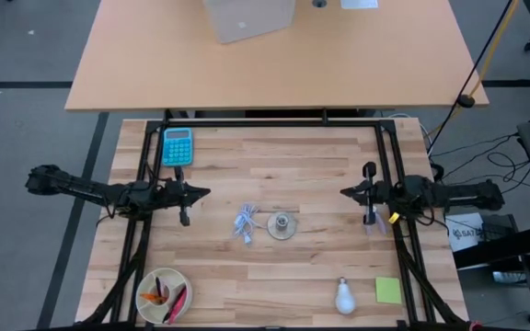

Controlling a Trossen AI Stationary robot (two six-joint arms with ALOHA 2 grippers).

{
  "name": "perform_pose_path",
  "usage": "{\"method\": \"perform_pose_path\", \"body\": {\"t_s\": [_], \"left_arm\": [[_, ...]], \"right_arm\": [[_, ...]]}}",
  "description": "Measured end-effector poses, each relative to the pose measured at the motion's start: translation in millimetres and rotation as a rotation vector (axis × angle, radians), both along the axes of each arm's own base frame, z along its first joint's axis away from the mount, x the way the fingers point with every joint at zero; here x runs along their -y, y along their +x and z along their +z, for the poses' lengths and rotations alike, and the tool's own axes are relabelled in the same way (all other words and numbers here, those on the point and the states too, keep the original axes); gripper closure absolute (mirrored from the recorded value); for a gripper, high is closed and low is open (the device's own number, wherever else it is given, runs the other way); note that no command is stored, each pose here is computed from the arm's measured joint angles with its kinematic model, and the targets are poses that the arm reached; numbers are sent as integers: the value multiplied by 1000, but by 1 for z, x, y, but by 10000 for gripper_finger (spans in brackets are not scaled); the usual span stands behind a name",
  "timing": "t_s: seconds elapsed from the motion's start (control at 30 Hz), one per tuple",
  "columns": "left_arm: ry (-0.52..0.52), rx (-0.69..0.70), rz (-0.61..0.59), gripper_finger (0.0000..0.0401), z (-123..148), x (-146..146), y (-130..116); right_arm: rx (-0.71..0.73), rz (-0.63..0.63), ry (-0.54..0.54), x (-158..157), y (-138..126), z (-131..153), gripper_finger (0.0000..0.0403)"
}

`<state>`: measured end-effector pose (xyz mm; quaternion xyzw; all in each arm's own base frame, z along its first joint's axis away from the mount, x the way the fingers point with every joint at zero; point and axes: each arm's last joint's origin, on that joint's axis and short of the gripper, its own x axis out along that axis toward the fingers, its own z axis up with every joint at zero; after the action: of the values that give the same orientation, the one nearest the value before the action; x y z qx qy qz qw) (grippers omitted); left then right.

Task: Screw lightbulb
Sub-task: Return to Home Position

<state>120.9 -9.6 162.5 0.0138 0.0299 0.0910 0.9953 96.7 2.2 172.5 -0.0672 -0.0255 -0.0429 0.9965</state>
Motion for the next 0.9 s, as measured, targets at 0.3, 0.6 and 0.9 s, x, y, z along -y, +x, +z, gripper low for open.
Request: {"method": "perform_pose_path", "body": {"t_s": [0.3,0.6,0.9], "left_arm": [[22,-5,56,401,0,-2,0],[11,-16,123,401,-2,-3,-1],[21,-69,171,401,-7,-5,-2]], "right_arm": [[-7,-79,-55,11,0,0,403],[-23,-119,-84,14,-1,-1,403],[-23,-118,-77,14,-1,-1,403]]}}
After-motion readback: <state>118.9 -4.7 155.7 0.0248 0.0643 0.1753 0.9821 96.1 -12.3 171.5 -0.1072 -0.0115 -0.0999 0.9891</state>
